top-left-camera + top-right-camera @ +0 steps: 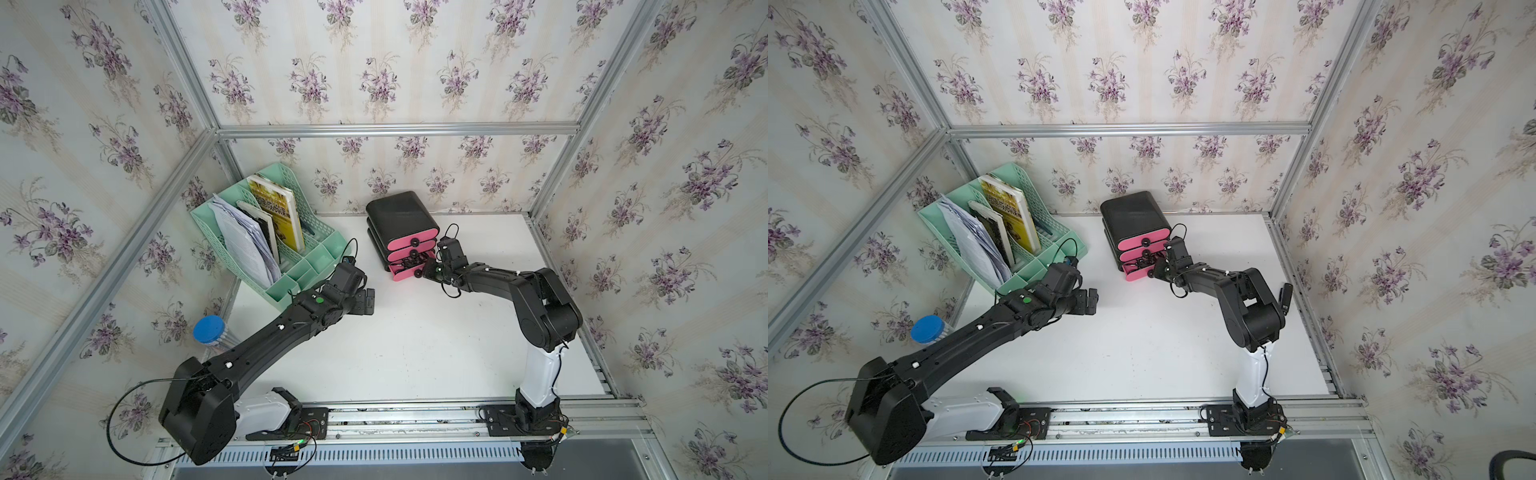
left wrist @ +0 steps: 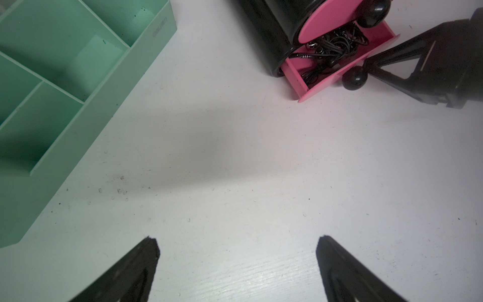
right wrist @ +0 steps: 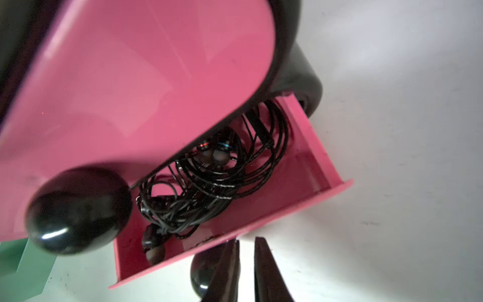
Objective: Place the wired earphones into the drawer by color
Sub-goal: Close the drawer in the storage box.
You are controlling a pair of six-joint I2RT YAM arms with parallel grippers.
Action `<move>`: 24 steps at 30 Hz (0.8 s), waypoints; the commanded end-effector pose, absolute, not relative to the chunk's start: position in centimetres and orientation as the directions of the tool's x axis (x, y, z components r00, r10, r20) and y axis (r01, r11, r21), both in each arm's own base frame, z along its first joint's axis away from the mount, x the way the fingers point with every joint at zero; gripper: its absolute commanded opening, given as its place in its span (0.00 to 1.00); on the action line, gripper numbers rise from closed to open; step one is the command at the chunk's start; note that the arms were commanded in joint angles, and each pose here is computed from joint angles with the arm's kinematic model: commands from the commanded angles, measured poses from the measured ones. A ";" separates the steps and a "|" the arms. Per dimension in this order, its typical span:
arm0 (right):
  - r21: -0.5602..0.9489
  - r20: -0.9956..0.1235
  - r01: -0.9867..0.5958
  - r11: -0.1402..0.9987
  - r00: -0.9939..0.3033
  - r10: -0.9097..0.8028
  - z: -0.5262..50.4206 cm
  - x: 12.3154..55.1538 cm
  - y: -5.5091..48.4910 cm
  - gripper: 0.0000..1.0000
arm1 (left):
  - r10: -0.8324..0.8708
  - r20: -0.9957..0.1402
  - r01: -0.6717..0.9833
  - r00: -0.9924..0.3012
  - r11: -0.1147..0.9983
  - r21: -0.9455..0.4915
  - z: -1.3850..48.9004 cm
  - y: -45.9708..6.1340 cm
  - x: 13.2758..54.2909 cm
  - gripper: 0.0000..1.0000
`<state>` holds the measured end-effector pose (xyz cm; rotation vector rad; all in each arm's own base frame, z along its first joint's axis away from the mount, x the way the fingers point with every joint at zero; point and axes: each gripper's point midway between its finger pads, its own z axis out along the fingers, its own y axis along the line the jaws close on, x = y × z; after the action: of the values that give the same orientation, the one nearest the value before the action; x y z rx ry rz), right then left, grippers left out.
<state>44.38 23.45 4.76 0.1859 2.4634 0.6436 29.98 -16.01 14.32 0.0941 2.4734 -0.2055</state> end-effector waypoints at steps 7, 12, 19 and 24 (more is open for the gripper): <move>0.511 -0.519 -0.030 0.859 -0.807 0.281 5.5 46.1 24.5 0.17 | 0.020 -0.615 0.126 -0.788 0.984 -0.129 14.3 -16.0 30.0 0.99; 0.519 -0.517 -0.029 0.854 -0.806 0.287 5.4 46.6 24.8 0.17 | 0.018 -0.613 0.123 -0.790 0.984 -0.130 14.2 -16.0 30.0 0.99; 0.528 -0.514 -0.027 0.849 -0.806 0.294 5.1 47.3 25.1 0.17 | 0.017 -0.610 0.122 -0.793 0.984 -0.132 14.0 -15.9 30.0 0.99; 0.537 -0.511 -0.028 0.843 -0.805 0.300 5.1 47.5 25.4 0.17 | 0.014 -0.609 0.121 -0.793 0.984 -0.134 14.0 -15.9 30.0 0.99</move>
<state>47.23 24.90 4.75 0.2043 2.4314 0.6835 29.85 -15.80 13.87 0.0888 2.4883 -0.2135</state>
